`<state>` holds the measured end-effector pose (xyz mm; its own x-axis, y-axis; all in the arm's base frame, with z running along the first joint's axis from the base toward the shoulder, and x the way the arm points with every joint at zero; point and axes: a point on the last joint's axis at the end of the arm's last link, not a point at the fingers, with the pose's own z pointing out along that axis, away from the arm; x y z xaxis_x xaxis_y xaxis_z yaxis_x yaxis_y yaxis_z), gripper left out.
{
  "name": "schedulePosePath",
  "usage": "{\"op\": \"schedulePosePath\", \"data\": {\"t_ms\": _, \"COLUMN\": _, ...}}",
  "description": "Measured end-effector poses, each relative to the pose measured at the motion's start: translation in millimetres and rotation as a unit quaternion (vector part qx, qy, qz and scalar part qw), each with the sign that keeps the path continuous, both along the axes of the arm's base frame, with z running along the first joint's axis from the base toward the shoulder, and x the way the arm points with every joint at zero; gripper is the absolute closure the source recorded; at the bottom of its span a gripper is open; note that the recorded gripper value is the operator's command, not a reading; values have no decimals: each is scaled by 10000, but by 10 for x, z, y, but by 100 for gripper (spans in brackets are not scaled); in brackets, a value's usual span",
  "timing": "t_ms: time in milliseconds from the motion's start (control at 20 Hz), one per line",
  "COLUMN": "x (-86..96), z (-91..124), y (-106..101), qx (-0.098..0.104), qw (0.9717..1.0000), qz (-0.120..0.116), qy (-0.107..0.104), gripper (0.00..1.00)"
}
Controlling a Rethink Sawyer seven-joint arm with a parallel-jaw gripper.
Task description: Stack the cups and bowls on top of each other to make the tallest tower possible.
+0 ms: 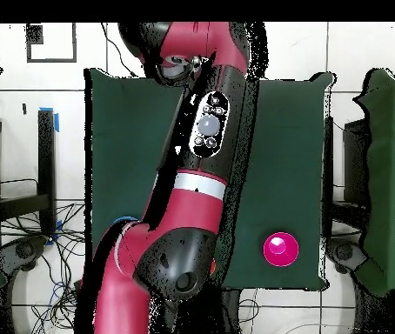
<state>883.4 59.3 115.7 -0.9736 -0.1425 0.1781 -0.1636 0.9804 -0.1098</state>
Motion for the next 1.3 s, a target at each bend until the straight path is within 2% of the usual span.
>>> {"op": "schedulePosePath", "data": {"t_ms": 300, "x": -56, "z": -19, "y": -82, "qx": -119, "qw": 9999, "qz": -68, "qy": -18, "gripper": 100}}
{"op": "schedulePosePath", "data": {"t_ms": 600, "x": -92, "z": 14, "y": -216, "qx": -241, "qw": 9994, "qz": -153, "qy": -189, "gripper": 100}}
{"op": "schedulePosePath", "data": {"t_ms": 950, "x": -102, "z": 65, "y": -368, "qx": -278, "qw": 9986, "qz": -235, "qy": -393, "gripper": 100}}
{"op": "schedulePosePath", "data": {"t_ms": 1300, "x": -120, "z": 50, "y": -459, "qx": -278, "qw": 9979, "qz": -274, "qy": -510, "gripper": 100}}
